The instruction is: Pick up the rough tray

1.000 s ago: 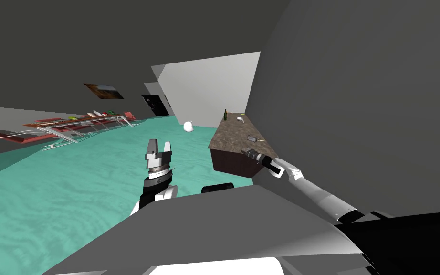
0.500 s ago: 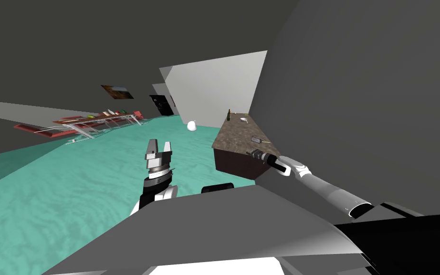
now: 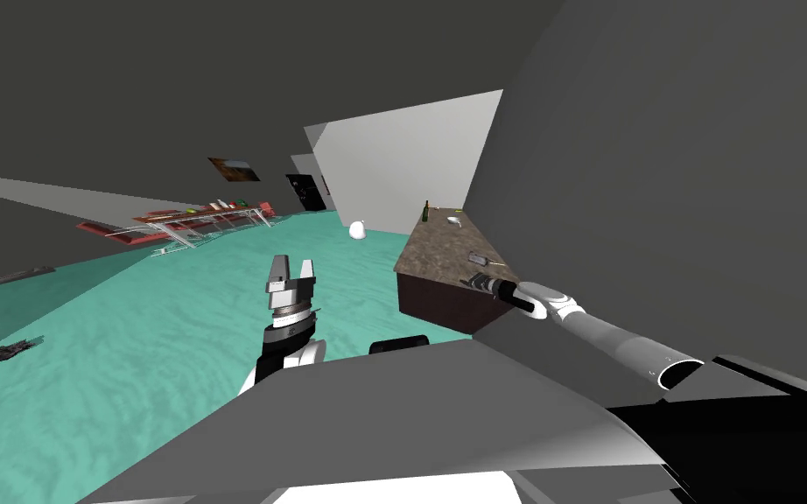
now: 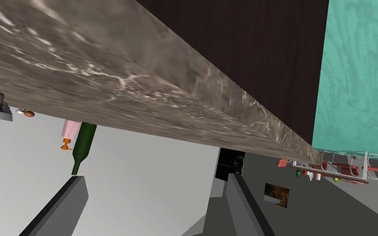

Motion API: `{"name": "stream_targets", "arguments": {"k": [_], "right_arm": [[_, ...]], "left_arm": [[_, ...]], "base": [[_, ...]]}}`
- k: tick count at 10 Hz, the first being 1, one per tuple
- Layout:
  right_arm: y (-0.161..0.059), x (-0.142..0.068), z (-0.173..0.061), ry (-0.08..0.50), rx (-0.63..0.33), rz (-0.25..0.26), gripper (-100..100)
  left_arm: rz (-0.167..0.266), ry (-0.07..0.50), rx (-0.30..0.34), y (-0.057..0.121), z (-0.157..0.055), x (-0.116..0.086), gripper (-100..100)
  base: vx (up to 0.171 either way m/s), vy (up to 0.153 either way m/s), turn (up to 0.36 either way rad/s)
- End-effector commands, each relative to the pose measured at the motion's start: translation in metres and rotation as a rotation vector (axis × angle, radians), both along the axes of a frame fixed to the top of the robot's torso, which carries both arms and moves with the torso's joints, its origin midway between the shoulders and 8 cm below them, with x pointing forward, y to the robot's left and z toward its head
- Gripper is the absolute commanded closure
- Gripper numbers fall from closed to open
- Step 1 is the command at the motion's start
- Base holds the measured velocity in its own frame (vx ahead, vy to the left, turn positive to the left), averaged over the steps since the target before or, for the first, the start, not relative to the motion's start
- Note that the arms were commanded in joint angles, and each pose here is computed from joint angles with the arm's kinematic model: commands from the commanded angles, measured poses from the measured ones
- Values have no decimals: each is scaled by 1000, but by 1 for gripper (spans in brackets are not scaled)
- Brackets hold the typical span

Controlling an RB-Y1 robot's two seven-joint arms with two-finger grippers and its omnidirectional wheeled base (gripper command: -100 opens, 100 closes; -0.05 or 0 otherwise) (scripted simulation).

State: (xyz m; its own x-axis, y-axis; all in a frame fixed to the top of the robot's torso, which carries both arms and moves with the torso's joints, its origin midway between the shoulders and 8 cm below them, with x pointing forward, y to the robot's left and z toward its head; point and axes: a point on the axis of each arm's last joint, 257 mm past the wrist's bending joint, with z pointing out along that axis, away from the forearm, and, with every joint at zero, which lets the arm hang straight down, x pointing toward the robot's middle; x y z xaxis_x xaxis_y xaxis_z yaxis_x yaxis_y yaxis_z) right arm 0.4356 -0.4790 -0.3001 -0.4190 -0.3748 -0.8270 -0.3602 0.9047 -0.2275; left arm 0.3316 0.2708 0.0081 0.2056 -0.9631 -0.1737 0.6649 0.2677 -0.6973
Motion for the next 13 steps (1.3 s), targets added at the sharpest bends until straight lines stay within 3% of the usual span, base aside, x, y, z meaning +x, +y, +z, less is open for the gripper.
{"name": "stream_targets", "arguments": {"k": [1, 2, 3, 5, 9, 11, 13], "right_arm": [[-12, -4, -4, 7, -14, -9, -100], [-35, -8, -4, 30, -88, -9, -100], [-40, -10, -5, 34, -92, -18, -100], [-86, -21, -3, 83, -224, -24, -100], [-136, -39, 0, 141, -342, -46, -100], [-140, -41, 0, 145, -345, -54, -100], [-178, -58, 5, 198, -437, -66, -100]], "left_arm": [[0, 0, 0, 0, 0, 0, 0], [0, 0, 0, 0, 0, 0, 0], [0, 0, 0, 0, 0, 0, 0], [0, 0, 0, 0, 0, 0, 0], [0, 0, 0, 0, 0, 0, 0], [0, 0, 0, 0, 0, 0, 0], [0, 0, 0, 0, 0, 0, 0]], "base": [[14, 6, -8], [27, 14, 114], [29, 11, 69], [52, 17, 134], [55, 1, 71], [32, -3, 23], [46, -7, 103]]}}
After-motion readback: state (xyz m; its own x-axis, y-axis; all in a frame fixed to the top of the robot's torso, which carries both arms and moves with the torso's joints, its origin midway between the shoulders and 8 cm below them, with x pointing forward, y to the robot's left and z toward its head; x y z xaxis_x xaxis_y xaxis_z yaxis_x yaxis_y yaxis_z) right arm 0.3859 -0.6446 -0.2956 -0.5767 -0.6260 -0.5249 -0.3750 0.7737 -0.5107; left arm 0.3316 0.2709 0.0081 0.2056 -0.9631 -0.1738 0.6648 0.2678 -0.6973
